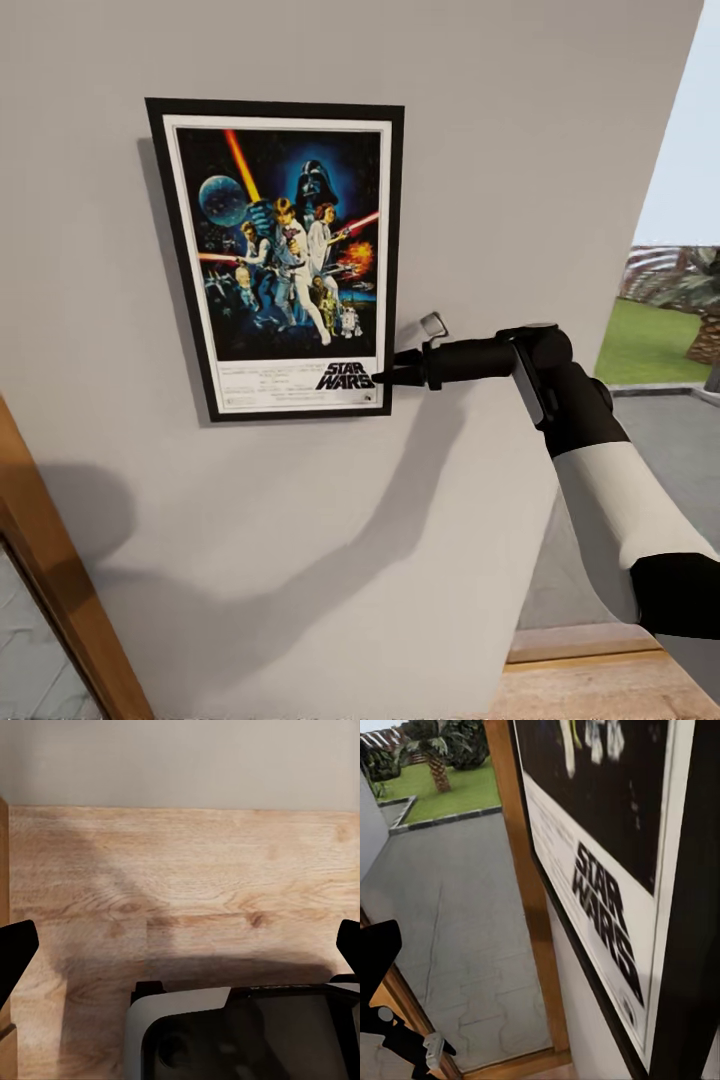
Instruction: Pick up the poster from the kitchen countertop and hang it on one of the wall nails in the kitchen.
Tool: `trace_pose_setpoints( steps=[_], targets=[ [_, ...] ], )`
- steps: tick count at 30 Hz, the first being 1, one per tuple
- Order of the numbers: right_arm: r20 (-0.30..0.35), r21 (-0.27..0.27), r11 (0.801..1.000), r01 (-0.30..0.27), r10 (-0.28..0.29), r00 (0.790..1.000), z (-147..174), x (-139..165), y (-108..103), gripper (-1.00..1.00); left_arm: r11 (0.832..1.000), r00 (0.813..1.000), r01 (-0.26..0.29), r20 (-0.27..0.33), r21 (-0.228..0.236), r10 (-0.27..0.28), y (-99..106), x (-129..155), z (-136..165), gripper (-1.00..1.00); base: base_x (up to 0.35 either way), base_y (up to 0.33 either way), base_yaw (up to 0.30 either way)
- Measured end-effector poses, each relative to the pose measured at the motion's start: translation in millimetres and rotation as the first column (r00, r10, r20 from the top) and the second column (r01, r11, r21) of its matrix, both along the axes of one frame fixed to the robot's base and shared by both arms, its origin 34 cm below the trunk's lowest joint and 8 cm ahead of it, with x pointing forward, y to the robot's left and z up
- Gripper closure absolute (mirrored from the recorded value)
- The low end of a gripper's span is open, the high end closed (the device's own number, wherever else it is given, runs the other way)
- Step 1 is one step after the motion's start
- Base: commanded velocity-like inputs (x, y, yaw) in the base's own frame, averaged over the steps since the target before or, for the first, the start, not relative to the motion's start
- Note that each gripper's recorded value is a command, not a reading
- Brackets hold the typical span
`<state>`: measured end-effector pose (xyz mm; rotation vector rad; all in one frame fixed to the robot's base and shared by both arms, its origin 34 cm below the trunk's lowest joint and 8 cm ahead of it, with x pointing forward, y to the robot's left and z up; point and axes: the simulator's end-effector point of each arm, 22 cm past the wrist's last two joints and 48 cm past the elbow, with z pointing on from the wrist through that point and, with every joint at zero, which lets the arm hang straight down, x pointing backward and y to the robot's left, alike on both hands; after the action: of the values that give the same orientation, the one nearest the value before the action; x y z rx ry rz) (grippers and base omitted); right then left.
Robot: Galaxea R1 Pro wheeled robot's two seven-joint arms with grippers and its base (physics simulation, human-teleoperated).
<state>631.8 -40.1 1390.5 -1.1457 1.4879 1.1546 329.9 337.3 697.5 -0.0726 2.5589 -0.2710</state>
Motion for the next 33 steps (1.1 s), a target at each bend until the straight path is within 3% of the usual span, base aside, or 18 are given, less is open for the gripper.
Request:
trace_pose_setpoints(
  steps=[12, 33],
  targets=[
    [0.006, -0.004, 1.000, 0.004, -0.004, 1.000, -1, 2, 0, -1.00, 1.000, 1.000, 0.000, -0.001, 0.000, 0.000, 0, 0, 0, -1.00, -0.021, 0.000, 0.000],
    [-0.012, -0.008, 1.000, 0.006, -0.006, 1.000, -16, 2, -1, -1.00, 1.000, 1.000, 0.000, -0.001, 0.000, 0.000, 0, 0, 0, -1.00, -0.137, 0.000, 0.000]
  ],
)
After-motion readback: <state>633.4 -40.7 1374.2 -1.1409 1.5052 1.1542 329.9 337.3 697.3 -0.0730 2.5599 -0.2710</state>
